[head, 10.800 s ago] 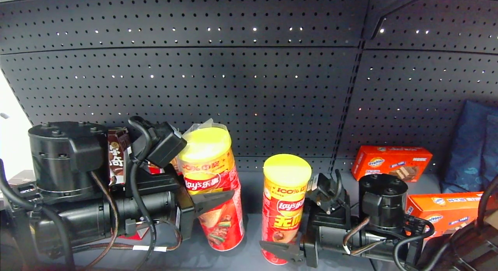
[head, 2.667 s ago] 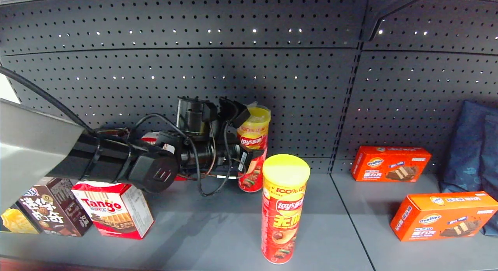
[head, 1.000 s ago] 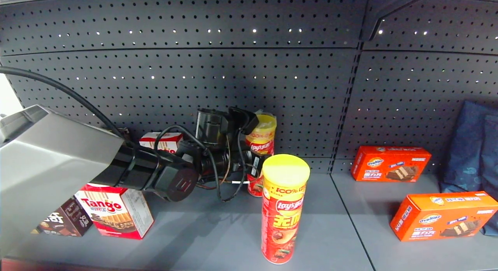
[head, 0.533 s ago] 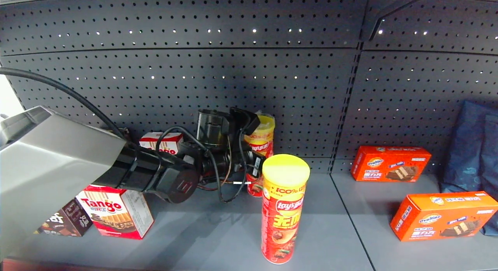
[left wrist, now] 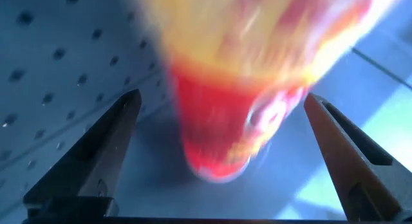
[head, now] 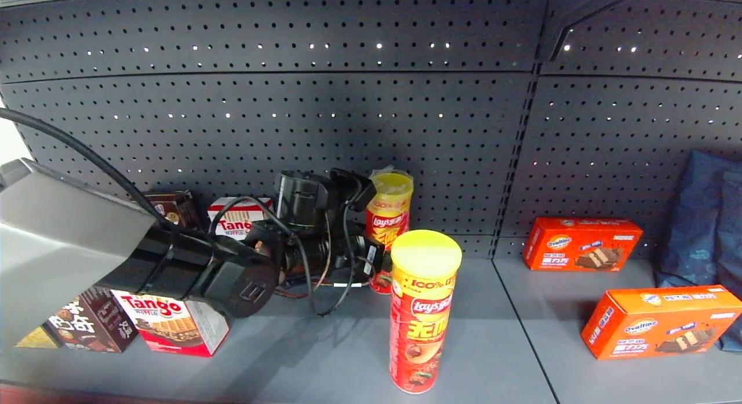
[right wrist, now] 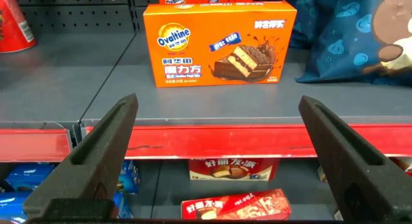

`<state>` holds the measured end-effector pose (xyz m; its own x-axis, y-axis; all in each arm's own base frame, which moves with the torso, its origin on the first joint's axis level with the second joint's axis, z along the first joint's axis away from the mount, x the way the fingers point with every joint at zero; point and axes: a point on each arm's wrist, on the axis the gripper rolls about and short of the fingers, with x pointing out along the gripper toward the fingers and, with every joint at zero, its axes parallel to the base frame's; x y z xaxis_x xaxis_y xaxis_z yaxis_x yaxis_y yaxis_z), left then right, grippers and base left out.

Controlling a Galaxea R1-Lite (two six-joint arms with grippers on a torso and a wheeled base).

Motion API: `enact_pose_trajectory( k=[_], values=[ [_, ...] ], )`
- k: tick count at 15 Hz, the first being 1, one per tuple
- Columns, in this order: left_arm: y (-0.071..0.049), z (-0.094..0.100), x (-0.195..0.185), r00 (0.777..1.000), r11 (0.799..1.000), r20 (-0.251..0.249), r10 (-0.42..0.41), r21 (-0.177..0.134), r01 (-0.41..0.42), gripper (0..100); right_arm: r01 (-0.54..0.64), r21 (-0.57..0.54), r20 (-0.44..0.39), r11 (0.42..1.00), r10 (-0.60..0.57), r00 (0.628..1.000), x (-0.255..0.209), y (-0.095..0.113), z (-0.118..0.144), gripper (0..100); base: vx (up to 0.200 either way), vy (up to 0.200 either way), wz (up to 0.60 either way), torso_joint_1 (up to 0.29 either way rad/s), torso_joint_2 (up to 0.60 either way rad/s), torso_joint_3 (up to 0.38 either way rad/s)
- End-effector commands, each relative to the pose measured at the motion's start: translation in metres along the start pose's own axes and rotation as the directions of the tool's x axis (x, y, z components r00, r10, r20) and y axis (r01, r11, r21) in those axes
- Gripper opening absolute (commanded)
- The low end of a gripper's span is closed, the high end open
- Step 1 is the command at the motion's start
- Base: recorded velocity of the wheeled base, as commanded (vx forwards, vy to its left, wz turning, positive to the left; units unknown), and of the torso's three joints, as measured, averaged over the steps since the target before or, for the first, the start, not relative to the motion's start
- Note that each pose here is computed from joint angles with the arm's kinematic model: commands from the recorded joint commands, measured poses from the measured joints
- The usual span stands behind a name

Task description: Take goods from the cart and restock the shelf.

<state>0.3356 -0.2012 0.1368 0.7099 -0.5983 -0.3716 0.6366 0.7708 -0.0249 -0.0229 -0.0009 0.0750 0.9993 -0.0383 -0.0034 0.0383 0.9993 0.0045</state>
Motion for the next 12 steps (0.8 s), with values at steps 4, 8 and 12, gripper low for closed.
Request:
enact_pose_trajectory(
  k=[4, 8, 12],
  values=[
    [0.002, 0.008, -0.046, 0.999, 1.0, 0.028, 0.026, -0.007, -0.026, 100, 0.0, 0.0, -0.001, 1.0, 0.0, 1.0, 0.0, 0.0, 0.0, 100, 0.0, 0.0, 0.0, 0.0, 0.0, 0.0],
    [0.006, 0.01, -0.084, 0.996, 0.998, 0.056, 0.062, -0.015, -0.062, 100, 0.0, 0.0, -0.001, 1.0, 0.0, 1.0, 0.0, 0.0, 0.0, 100, 0.0, 0.0, 0.0, 0.0, 0.0, 0.0],
    [0.012, 0.016, -0.154, 0.978, 0.991, 0.154, 0.137, -0.029, -0.134, 100, 0.0, 0.0, -0.001, 1.0, 0.0, 1.0, 0.0, 0.0, 0.0, 100, 0.0, 0.0, 0.0, 0.0, 0.0, 0.0]
  ],
)
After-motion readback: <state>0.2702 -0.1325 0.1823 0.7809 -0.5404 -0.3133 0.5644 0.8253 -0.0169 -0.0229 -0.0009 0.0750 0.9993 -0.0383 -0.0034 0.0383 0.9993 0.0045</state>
